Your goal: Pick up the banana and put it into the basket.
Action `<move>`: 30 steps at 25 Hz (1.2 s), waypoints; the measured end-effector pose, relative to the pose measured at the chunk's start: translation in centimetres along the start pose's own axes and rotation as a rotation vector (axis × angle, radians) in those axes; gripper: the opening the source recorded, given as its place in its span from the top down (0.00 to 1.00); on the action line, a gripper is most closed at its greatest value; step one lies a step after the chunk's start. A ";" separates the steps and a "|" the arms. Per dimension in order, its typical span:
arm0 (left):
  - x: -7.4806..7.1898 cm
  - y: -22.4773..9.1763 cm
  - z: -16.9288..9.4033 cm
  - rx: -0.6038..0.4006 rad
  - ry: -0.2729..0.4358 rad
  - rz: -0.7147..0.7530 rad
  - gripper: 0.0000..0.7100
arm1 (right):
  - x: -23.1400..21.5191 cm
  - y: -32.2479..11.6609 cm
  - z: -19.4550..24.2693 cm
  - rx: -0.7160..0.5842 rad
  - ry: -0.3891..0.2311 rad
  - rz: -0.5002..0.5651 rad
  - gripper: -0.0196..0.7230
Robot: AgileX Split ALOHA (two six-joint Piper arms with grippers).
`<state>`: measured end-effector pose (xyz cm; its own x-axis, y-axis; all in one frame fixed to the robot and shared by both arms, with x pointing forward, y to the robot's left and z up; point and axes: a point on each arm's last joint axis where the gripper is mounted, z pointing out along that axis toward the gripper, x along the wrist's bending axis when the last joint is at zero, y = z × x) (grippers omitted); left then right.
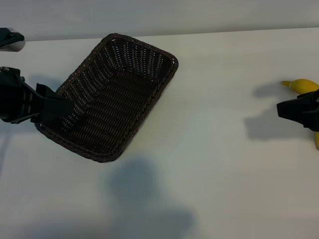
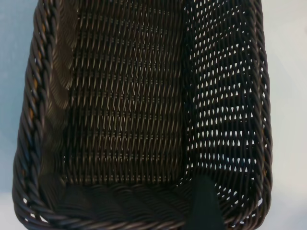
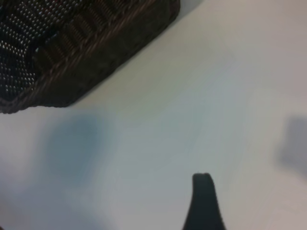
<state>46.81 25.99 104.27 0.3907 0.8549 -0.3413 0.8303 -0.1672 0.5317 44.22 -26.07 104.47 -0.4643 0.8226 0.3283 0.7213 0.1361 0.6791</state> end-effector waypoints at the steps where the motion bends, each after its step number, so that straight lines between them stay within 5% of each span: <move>1: 0.0 0.0 0.0 0.000 0.000 0.000 0.24 | 0.0 0.0 0.0 0.000 0.000 0.000 0.27; 9: 0.1 0.2 0.0 -0.020 0.016 -0.026 0.24 | 0.0 0.0 0.0 0.000 0.000 0.000 0.27; 23: 0.4 0.1 0.0 -0.034 0.039 -0.870 0.24 | 0.0 0.0 0.0 0.000 0.000 0.000 0.27; 30: 2.3 -1.0 1.6 0.089 0.202 -1.042 0.24 | 0.0 0.0 0.0 -0.001 0.001 0.001 0.27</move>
<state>47.46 27.35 101.74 -0.5961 0.6608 -0.4562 0.7461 0.6658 -0.0105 44.22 -26.07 104.48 -0.4638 0.8223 0.3296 0.7213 0.1345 0.6795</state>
